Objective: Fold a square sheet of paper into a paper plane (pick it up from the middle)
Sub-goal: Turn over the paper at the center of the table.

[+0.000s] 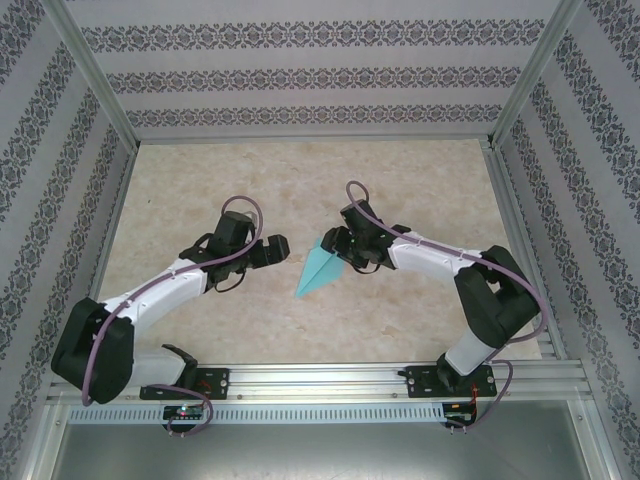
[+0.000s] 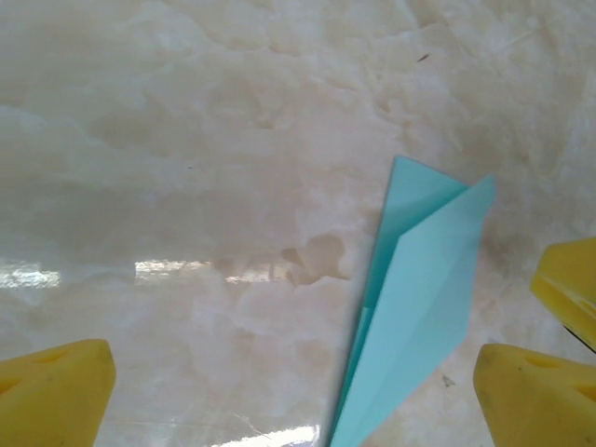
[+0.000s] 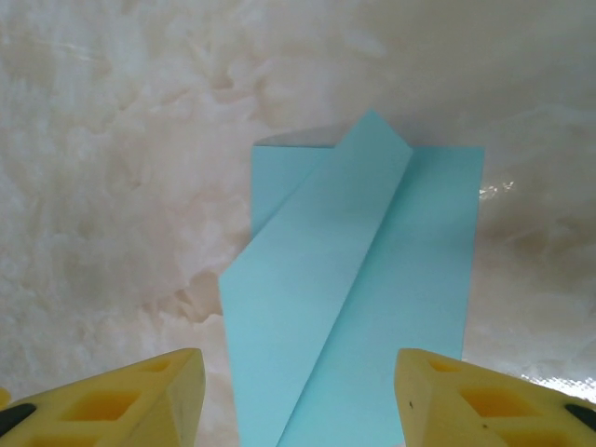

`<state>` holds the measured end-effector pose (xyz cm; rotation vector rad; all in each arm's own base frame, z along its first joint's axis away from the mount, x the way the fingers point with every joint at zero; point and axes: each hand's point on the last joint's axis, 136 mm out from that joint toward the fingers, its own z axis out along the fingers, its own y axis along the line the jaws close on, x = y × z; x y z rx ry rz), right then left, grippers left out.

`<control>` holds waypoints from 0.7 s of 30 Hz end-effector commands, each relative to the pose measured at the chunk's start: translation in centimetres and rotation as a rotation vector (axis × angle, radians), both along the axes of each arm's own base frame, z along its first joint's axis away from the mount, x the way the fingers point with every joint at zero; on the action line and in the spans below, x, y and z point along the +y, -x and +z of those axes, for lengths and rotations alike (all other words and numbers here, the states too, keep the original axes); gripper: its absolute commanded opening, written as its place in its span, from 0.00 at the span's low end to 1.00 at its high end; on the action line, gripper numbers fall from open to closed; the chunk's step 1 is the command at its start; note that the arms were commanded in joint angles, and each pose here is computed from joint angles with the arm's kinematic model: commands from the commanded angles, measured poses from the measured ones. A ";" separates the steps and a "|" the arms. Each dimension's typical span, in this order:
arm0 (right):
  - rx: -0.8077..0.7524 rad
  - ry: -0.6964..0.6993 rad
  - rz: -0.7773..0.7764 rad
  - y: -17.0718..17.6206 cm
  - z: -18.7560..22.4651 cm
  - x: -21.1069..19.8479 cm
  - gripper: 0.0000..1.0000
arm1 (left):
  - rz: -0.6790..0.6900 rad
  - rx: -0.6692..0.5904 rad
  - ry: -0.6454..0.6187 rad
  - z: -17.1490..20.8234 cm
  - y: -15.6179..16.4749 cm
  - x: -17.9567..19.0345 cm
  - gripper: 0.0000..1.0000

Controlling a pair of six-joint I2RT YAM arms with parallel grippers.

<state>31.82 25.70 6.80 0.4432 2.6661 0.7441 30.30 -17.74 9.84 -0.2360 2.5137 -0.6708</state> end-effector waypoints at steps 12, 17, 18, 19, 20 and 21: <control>0.041 -0.056 0.014 -0.9 -2.4 3.2 0.53 | -0.018 -0.005 0.143 0.7 -1.2 0.0 1.00; 0.020 -0.079 0.051 -0.9 -2.2 4.5 0.51 | -0.039 -0.006 0.161 0.9 -1.1 -0.4 1.00; 0.027 -0.080 0.051 -0.9 -2.4 4.5 0.51 | -0.041 0.000 0.165 0.8 -1.0 -0.4 1.00; 0.028 -0.083 0.054 -0.9 -2.5 4.6 0.50 | -0.042 0.001 0.172 0.8 -0.9 -0.5 1.00; 0.033 -0.085 0.057 -0.8 -2.6 4.7 0.50 | -0.044 0.001 0.180 0.9 -1.0 -0.6 1.00; 0.034 -0.090 0.057 -0.9 -2.7 4.8 0.50 | -0.045 0.001 0.184 0.9 -0.9 -0.6 1.00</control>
